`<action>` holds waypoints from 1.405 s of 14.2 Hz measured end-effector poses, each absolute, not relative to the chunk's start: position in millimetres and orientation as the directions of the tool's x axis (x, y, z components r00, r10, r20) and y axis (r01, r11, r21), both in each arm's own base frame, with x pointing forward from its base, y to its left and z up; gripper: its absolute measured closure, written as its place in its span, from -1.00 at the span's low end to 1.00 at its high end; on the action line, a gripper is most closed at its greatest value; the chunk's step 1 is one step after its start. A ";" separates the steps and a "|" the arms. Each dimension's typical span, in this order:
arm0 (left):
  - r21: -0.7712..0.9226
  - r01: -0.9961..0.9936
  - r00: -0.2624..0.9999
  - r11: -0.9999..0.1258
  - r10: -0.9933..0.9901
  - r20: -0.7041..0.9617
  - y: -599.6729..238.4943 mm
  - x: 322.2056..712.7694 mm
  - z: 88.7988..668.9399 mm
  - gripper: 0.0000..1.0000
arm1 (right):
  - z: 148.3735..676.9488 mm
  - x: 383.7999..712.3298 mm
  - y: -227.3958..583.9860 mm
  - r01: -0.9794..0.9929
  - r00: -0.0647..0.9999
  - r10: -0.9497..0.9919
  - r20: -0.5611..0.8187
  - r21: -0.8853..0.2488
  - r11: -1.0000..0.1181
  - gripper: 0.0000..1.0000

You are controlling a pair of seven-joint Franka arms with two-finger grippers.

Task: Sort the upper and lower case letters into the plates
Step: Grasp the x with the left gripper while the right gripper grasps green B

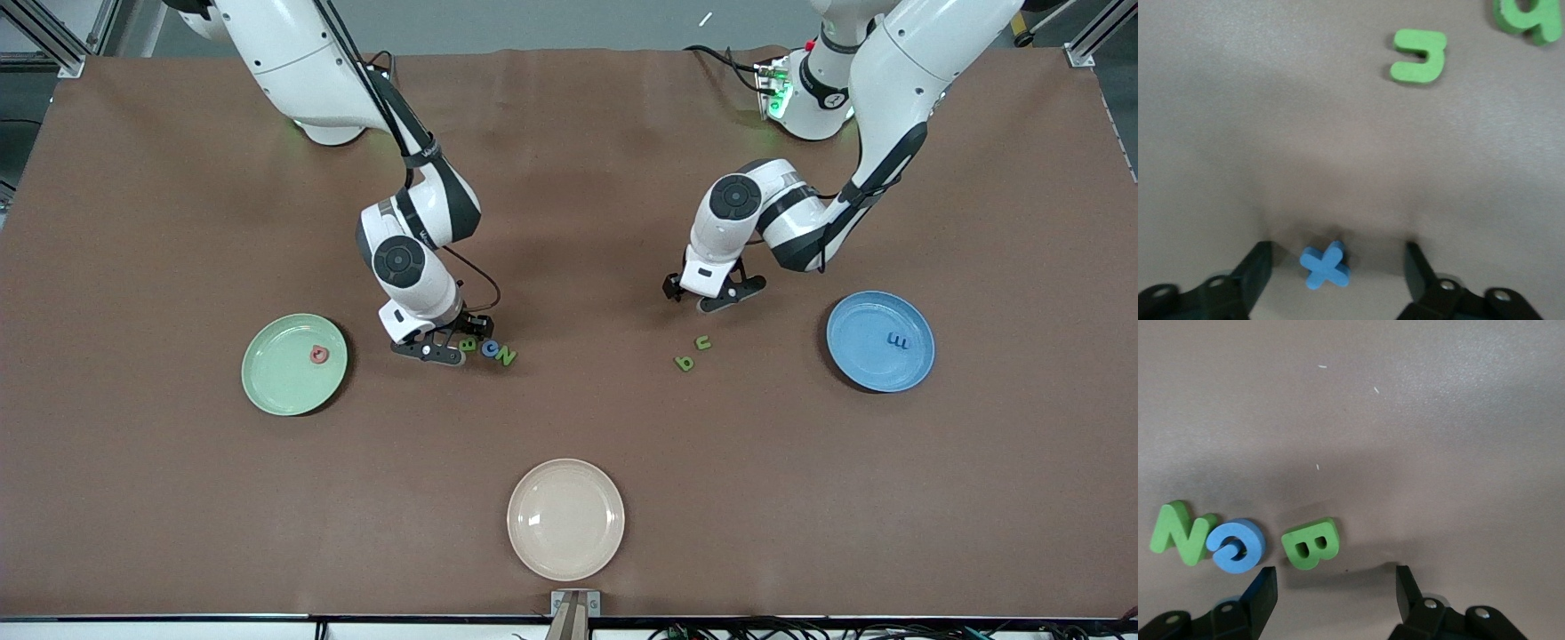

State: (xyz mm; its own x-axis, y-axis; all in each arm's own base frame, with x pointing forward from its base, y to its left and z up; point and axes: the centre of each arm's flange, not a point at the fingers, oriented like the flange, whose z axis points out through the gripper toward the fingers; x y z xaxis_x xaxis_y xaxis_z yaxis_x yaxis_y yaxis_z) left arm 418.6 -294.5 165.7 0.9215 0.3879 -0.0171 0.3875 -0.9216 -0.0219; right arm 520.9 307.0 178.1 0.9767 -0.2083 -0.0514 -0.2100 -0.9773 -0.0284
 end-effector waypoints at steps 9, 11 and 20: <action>-0.020 0.386 0.922 -0.922 0.386 -0.006 -295.6 419.6 170.8 0.35 | 174.9 529.3 302.2 -0.217 0.976 -0.217 0.003 -0.054 -0.975 -0.34; -0.016 0.388 0.922 -0.922 0.388 -0.005 -295.7 420.9 171.8 0.35 | 174.8 529.3 301.9 -0.217 0.976 -0.217 0.002 -0.054 -0.975 -0.30; 0.080 0.351 0.926 -0.933 0.359 0.114 -286.0 483.7 246.9 0.35 | 180.3 547.5 270.7 -0.209 0.978 -0.209 -0.010 -0.037 -0.977 0.30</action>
State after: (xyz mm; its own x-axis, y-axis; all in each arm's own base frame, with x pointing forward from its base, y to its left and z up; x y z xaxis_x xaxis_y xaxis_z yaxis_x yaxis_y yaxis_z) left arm 483.7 -286.0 246.9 0.9264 0.3588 0.1142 0.3514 -0.9328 0.0805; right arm 547.5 270.7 180.3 0.9778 -0.2091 -0.0100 -0.2093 -0.9771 -0.0373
